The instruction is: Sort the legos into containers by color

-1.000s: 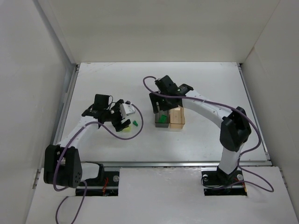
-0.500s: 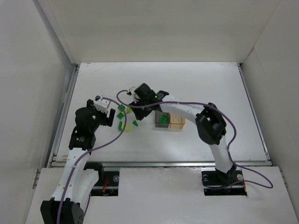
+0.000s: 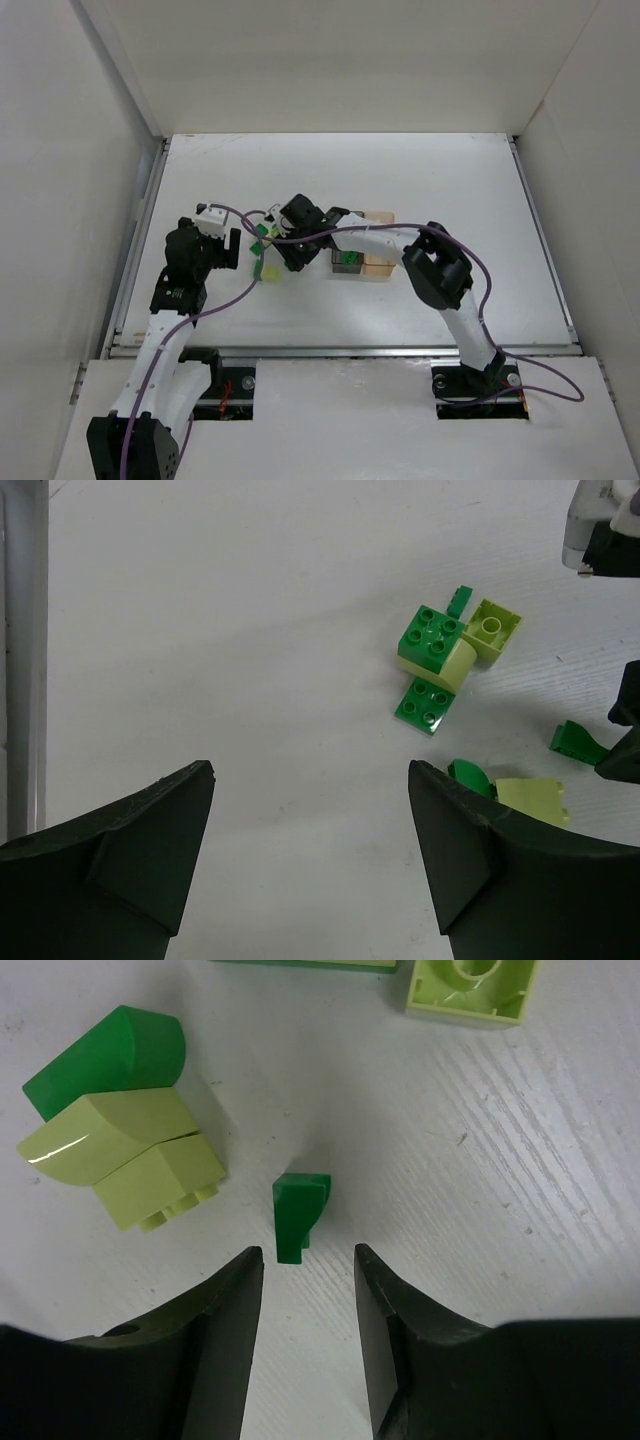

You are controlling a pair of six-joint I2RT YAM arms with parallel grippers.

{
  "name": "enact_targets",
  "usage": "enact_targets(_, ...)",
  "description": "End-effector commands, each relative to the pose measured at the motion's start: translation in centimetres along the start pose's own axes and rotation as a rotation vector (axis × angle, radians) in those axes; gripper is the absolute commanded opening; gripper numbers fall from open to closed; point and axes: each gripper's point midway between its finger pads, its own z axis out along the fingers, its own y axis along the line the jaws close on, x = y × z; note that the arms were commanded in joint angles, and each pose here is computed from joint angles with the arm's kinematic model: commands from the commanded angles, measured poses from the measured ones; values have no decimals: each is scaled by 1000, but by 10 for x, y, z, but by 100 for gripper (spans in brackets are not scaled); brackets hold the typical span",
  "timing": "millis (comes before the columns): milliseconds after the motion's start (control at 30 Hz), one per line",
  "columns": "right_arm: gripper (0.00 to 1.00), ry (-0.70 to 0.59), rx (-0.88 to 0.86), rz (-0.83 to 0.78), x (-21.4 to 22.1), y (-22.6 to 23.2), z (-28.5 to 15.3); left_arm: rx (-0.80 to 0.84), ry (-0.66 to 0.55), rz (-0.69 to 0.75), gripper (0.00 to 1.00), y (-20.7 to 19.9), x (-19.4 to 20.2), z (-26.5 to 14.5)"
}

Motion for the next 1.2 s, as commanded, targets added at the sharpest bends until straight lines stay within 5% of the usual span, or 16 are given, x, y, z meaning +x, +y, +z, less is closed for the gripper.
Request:
enact_targets(0,47,-62,-31,-39,-18,17,1,-25,-46,-33,76,5,-18,-2)
enact_targets(167,48,-45,10,-20,-19,13,15,-17,-59,-42,76,3,-21,-4)
enact_targets(367,1,-45,48,-10,-25,7,18,-9,-60,-28,76,2,-21,-4)
enact_targets(733,0,-339,264,259,-98,-49,-125,236,-24,142,82,-28,-30,24)
enact_targets(967,0,-238,432,420,-29,-92,-158,496,101,218,84,-59,-39,64)
enact_targets(1167,0,-147,444,468,5,-99,-141,591,30,451,89,-94,-46,84)
